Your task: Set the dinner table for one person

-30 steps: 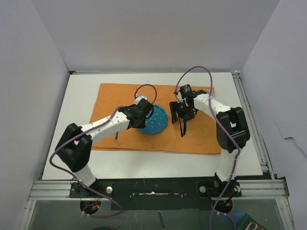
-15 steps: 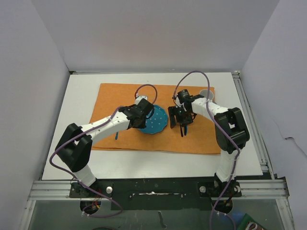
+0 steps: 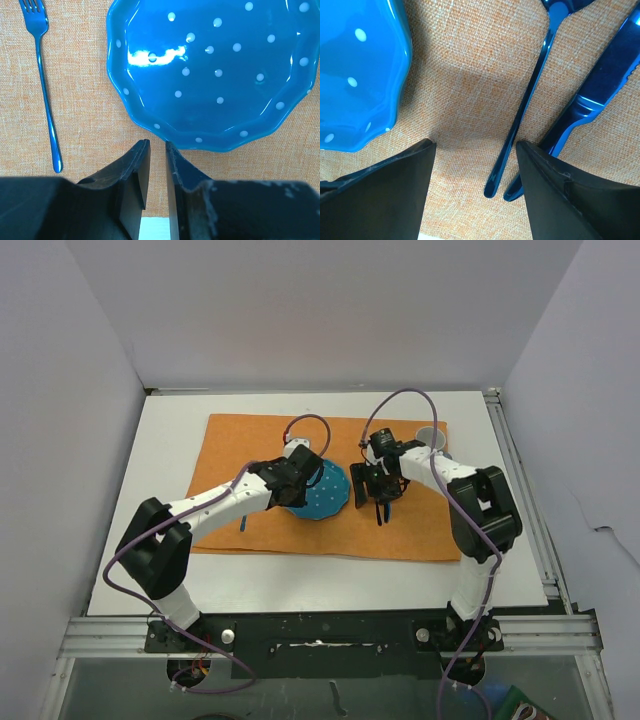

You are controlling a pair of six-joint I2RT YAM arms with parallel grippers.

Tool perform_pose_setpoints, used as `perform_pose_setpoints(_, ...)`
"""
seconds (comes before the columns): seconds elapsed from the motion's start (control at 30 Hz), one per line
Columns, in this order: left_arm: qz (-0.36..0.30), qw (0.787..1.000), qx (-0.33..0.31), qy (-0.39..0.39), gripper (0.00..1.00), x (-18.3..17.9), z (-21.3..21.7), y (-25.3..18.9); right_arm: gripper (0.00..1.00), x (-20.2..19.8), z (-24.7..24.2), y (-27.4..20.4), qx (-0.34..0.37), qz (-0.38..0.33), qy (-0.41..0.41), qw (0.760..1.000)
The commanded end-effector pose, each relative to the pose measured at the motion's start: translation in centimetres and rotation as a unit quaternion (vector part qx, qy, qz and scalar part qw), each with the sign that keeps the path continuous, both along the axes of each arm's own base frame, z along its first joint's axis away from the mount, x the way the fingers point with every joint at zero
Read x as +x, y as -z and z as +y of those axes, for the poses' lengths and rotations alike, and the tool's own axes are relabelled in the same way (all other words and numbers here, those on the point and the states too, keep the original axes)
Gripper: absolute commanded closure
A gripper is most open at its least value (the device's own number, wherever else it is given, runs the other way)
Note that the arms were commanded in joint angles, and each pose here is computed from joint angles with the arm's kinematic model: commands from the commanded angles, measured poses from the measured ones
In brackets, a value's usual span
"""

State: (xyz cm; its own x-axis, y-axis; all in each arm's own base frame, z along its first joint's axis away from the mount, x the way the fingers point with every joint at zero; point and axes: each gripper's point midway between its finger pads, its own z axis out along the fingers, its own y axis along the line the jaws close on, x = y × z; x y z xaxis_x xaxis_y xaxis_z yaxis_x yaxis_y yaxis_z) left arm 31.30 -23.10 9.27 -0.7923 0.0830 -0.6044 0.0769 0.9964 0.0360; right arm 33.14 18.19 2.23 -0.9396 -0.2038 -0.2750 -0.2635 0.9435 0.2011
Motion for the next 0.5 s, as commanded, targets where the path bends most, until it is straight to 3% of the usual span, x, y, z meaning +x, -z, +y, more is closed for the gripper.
perform_pose_setpoints(0.0,-0.025,1.000,-0.015,-0.004,0.81,1.2,-1.2,-1.9,0.33,-1.5,0.3,-0.3,-0.003,0.001,0.000,1.000)
perform_pose_setpoints(0.47,-0.025,1.000,-0.013,-0.004,0.81,1.0,-1.1,-1.8,0.33,-3.6,1.2,0.0,-0.010,0.008,-0.011,1.000)
